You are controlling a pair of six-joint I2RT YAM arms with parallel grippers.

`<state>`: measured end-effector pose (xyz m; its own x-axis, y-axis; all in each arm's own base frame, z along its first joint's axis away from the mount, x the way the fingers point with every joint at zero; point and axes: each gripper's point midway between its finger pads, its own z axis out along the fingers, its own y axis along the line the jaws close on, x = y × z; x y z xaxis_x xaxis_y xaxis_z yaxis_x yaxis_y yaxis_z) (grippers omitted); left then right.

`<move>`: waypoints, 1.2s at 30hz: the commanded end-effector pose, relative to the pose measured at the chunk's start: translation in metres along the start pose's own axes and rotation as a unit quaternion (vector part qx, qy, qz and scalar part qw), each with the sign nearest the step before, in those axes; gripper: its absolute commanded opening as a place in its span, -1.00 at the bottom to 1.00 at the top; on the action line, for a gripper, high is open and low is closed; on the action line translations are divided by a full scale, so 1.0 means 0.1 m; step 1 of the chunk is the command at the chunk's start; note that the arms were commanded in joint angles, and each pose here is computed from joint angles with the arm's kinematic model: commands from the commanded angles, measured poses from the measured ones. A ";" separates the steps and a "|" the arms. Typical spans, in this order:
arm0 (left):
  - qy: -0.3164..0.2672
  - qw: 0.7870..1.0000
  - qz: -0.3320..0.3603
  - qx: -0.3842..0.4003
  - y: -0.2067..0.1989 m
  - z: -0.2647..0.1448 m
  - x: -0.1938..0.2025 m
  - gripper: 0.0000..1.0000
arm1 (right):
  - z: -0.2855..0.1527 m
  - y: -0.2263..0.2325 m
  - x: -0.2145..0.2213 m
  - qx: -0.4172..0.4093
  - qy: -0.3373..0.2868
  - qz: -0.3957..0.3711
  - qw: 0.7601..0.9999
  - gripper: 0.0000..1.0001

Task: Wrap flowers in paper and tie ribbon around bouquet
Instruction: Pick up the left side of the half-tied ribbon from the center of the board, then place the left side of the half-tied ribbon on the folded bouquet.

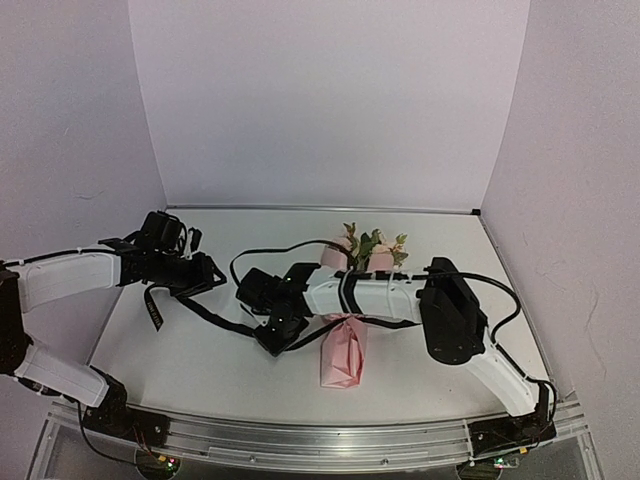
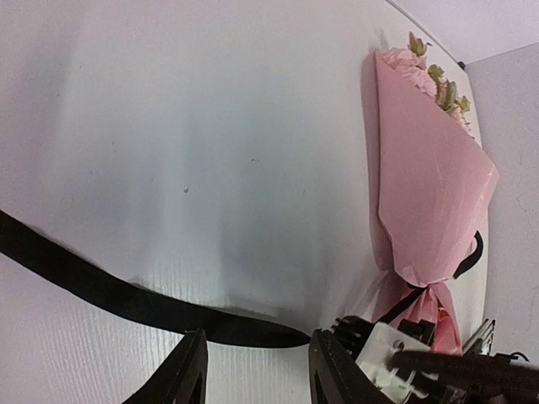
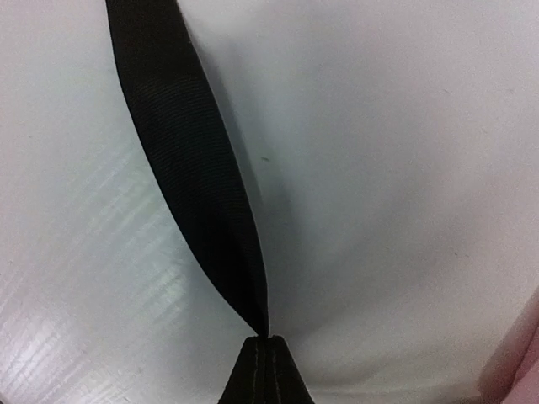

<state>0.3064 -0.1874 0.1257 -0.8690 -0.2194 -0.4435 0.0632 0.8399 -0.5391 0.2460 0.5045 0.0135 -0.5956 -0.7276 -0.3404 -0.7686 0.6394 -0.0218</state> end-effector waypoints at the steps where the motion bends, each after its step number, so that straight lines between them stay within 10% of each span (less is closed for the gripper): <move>1: -0.048 0.991 0.063 0.105 -0.51 -0.15 -0.29 -0.13 | -0.90 -0.41 -0.42 -0.013 -0.097 0.073 0.992 -1.00; 15: -0.050 0.927 0.238 0.284 -1.87 0.25 -0.20 0.06 | -1.58 -1.21 -0.03 -0.023 -0.198 0.213 0.956 -1.00; 36: -0.015 0.858 0.342 0.384 -2.54 0.62 0.12 0.17 | -1.80 -1.33 0.45 -0.049 -0.293 0.242 0.924 -1.00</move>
<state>0.3108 -0.4198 0.1730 -0.5893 0.1935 -0.7844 0.7936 0.3207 -0.5171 0.2826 0.3378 0.1442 -0.7185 -0.1249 -0.6842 -0.4265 0.8562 0.2916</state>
